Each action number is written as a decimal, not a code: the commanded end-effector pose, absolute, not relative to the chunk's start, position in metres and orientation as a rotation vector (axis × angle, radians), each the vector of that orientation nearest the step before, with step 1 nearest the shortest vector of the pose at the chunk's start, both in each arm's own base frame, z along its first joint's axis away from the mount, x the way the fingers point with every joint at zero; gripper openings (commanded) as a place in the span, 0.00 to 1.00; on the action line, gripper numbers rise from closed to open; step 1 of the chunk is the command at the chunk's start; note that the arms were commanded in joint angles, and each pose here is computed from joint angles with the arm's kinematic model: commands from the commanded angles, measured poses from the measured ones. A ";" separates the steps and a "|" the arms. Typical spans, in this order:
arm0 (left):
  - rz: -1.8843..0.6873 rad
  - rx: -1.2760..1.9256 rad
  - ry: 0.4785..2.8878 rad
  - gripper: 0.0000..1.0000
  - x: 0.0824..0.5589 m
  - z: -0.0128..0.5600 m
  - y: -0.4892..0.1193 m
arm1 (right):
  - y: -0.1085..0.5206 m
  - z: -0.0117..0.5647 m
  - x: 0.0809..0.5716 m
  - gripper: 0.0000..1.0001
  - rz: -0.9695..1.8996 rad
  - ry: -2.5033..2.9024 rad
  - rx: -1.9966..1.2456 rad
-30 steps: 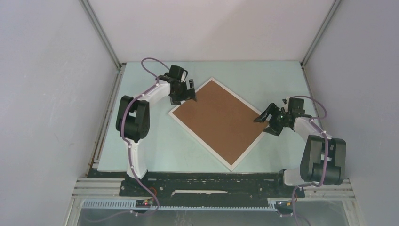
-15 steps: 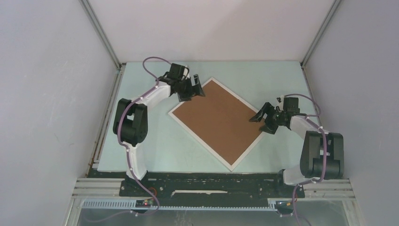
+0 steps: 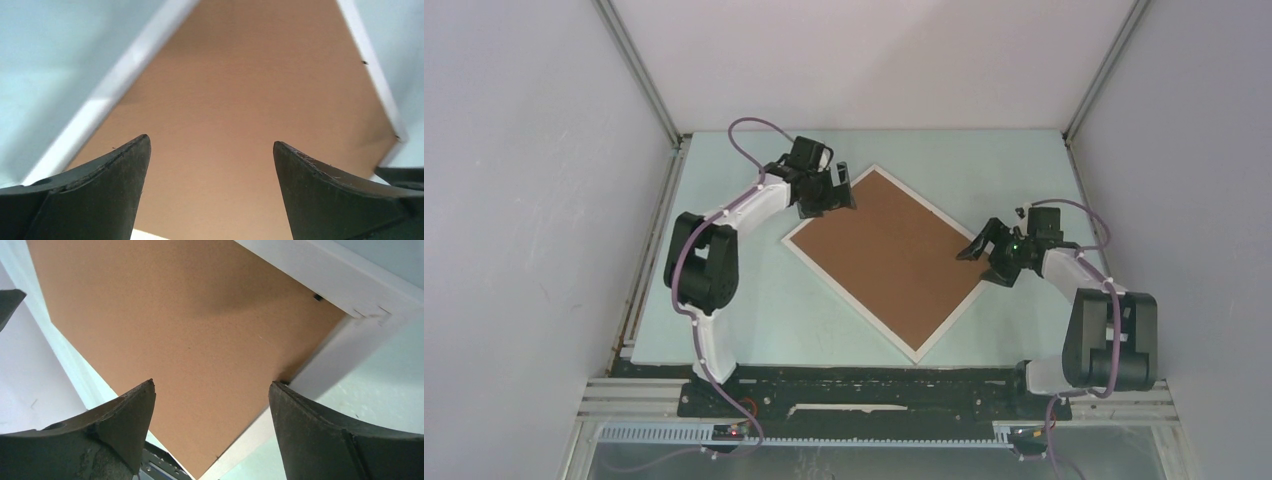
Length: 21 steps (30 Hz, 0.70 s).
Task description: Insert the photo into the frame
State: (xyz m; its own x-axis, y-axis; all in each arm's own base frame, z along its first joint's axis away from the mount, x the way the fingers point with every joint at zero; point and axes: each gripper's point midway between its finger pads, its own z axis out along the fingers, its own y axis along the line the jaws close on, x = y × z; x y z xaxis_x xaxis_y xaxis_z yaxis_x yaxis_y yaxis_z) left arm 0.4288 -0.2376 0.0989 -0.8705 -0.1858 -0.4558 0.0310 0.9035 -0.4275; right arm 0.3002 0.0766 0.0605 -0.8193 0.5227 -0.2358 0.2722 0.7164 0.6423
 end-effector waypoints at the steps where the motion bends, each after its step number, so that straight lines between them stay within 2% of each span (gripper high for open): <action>1: -0.344 -0.182 2.559 1.00 0.430 0.110 -0.185 | 0.055 0.066 0.291 0.93 0.707 2.502 0.641; 9: -0.324 -0.226 2.631 1.00 0.420 0.080 -0.177 | 0.040 0.065 0.281 0.94 0.658 2.494 0.678; 21: -0.326 -0.102 2.724 0.99 0.413 0.058 -0.181 | 0.059 0.044 0.285 0.93 0.778 2.540 0.665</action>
